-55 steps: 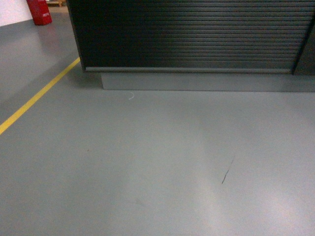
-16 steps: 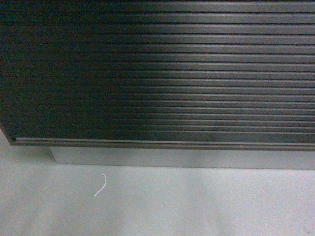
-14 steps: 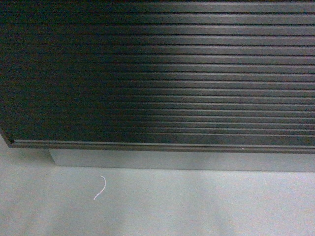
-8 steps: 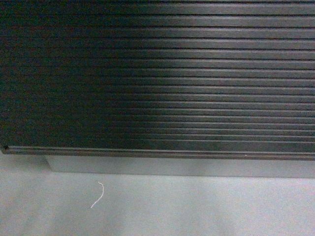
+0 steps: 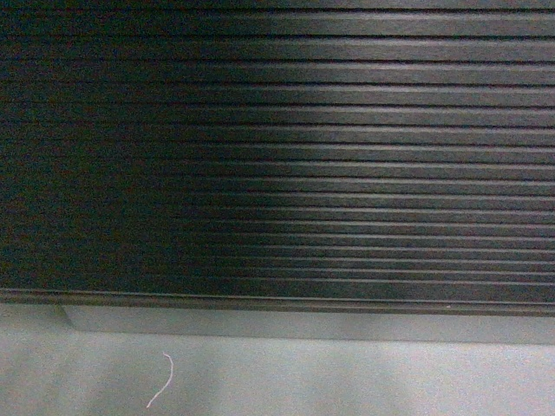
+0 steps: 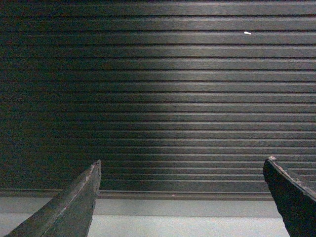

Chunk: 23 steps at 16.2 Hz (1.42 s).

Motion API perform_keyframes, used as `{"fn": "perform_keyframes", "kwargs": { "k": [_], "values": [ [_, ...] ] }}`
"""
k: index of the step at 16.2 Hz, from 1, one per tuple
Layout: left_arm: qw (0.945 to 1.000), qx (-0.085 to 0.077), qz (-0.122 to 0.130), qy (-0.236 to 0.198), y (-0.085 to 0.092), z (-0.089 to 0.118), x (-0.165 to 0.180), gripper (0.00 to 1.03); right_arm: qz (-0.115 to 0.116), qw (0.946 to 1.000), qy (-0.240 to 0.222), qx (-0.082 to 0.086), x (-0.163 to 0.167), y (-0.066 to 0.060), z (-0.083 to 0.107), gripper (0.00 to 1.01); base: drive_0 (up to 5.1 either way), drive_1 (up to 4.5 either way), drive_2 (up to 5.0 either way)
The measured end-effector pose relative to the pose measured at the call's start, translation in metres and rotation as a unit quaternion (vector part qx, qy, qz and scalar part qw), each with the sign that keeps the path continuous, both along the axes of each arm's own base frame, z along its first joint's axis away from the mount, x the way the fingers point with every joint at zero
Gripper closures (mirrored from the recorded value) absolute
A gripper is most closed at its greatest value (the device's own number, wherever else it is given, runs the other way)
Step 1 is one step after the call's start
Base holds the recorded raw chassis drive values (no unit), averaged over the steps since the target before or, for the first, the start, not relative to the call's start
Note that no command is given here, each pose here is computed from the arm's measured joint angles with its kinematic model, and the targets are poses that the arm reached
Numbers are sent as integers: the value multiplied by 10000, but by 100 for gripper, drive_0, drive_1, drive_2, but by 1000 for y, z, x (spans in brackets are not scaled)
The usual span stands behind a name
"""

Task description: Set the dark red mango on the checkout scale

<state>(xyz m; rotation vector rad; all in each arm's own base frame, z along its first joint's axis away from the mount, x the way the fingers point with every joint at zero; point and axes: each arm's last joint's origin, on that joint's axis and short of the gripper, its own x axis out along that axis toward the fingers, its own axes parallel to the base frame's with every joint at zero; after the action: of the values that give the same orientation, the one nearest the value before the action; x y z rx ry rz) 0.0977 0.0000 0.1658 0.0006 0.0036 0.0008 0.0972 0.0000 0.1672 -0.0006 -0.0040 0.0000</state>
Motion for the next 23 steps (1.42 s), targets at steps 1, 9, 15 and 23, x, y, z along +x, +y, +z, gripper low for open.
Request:
{"fn": "perform_keyframes", "kwargs": {
  "k": [1, 9, 15, 23],
  "values": [
    [10000, 0, -2, -2, 0, 0, 0, 5, 0, 10000, 0, 0, 0, 0, 0, 3, -9, 217, -234],
    [10000, 0, -2, -6, 0, 0, 0, 5, -2, 10000, -10, 0, 0, 0, 0, 3, 5, 201, -191],
    [10000, 0, -2, -2, 0, 0, 0, 5, 0, 10000, -2, 0, 0, 0, 0, 3, 0, 0, 0],
    [10000, 0, 0, -2, 0, 0, 0, 5, 0, 10000, 0, 0, 0, 0, 0, 3, 0, 0, 0]
  ]
}}
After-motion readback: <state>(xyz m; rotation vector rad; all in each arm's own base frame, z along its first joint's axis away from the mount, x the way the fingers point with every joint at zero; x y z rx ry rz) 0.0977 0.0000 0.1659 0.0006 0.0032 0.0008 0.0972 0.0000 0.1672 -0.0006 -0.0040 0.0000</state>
